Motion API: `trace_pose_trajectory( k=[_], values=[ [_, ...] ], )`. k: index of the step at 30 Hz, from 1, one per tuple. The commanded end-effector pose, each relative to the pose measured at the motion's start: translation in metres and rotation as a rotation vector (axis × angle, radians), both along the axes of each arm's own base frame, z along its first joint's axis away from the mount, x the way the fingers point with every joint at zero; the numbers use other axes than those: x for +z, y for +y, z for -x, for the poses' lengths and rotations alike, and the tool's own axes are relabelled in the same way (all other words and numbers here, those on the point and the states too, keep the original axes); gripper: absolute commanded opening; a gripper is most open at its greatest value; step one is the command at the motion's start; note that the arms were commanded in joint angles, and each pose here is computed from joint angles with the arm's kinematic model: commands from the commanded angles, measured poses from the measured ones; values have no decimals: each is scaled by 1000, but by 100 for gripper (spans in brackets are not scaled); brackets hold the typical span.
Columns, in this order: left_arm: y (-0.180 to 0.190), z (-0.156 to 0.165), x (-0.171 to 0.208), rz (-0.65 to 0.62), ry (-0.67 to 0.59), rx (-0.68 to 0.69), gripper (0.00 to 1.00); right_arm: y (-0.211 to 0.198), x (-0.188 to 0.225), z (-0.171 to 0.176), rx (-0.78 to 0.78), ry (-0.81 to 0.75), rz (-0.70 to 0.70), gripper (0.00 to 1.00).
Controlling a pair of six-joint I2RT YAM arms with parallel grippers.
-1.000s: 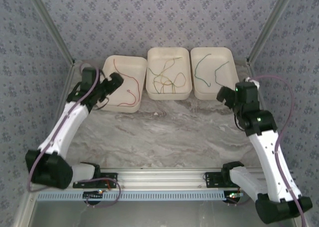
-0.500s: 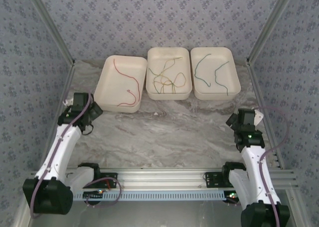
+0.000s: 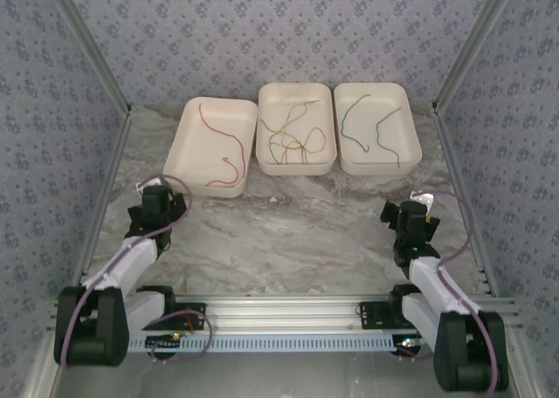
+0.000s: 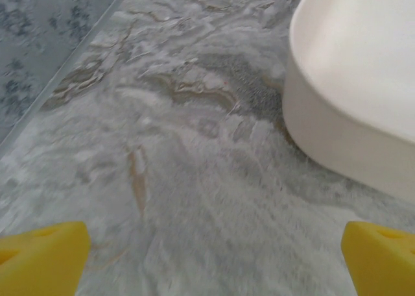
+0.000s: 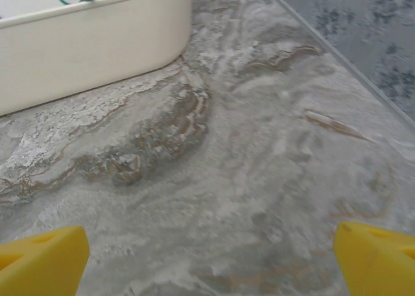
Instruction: Untangle the cables
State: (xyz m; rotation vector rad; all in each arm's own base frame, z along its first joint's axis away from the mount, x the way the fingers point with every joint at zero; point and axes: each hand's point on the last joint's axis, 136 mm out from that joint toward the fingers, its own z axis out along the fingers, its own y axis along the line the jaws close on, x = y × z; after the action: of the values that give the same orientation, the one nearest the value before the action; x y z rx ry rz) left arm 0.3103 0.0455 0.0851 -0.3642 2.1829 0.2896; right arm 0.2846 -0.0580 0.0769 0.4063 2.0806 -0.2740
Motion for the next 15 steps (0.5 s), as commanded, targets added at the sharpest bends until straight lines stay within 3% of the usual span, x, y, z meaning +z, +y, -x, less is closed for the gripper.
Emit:
trace_pose_trajectory(
  k=[1,7,11,15],
  values=[
    [-3,-38,22,-48,-139,-64,99,10,38,-43,66,-166,44,99],
    [1,-71,27,-52,-202,-92,99,19,39,-85,160,-190,126,99],
    [7,-77,20,-4,-251,-66,99,9,27,-84,155,-229,55,99],
    [-10,-81,7,-15,-285,-165,99,9,26,-79,173,-256,33,99]
  ],
)
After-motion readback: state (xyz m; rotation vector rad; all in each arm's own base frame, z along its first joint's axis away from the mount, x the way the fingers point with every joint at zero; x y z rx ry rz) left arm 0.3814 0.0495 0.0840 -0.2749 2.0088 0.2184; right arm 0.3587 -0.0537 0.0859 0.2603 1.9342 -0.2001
